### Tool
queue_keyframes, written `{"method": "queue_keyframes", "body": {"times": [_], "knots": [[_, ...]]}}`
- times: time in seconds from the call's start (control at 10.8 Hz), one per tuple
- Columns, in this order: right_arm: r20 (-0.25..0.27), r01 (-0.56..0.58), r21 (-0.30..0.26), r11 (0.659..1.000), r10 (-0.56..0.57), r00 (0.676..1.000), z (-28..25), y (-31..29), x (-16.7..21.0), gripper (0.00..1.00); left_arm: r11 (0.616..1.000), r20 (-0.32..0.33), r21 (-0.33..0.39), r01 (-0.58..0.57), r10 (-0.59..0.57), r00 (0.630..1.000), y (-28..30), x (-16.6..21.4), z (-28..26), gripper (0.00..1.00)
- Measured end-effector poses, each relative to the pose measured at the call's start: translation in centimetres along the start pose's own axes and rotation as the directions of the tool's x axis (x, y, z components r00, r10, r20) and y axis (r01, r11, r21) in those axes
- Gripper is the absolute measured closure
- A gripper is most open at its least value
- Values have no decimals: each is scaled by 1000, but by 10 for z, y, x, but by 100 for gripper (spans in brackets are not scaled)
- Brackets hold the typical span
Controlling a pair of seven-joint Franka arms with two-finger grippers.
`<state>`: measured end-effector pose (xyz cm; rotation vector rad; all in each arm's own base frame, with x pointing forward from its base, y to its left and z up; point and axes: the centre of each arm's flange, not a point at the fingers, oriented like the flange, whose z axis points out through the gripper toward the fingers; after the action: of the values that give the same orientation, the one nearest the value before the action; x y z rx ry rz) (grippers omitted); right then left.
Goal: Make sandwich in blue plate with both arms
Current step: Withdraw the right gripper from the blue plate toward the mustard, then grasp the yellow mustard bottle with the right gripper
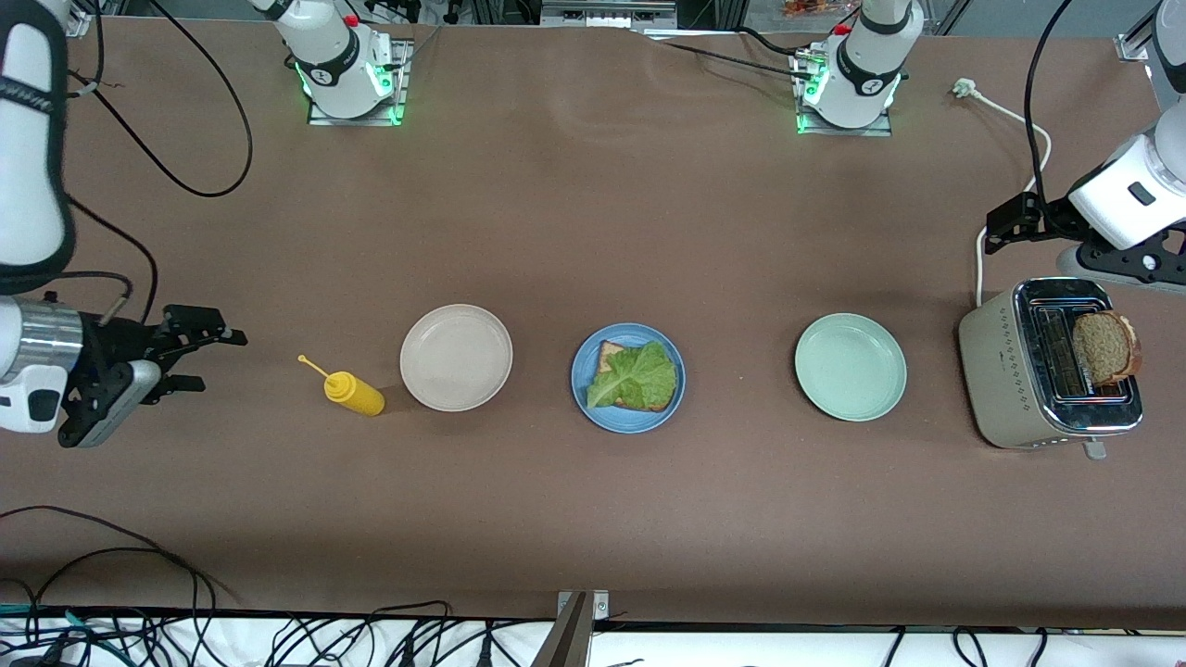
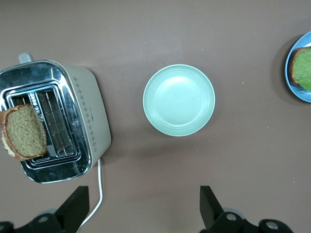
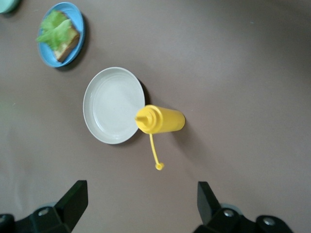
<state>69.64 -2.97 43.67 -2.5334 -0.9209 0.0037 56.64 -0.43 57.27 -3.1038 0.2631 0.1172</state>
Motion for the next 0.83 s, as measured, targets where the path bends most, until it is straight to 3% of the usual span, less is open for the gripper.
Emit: {"method": "queue_keyframes", "body": {"times": [0.28, 0.46, 0.65, 0.83], "knots": [[-139, 180, 126, 976, -162, 977, 31, 79, -64, 0, 999, 8, -7, 43, -43, 999, -26, 1, 6, 0], [-245, 275, 179, 945, -228, 942, 65, 108, -82, 0, 995, 26, -19, 97, -97, 995, -62, 9, 21, 0], [-355, 377, 204, 904, -290, 889, 105, 131, -94, 0, 987, 33, -34, 159, -158, 987, -109, 18, 35, 0], [-457, 479, 187, 857, -356, 815, 142, 147, -100, 0, 987, 23, -37, 156, -155, 988, -111, 25, 33, 0]]}}
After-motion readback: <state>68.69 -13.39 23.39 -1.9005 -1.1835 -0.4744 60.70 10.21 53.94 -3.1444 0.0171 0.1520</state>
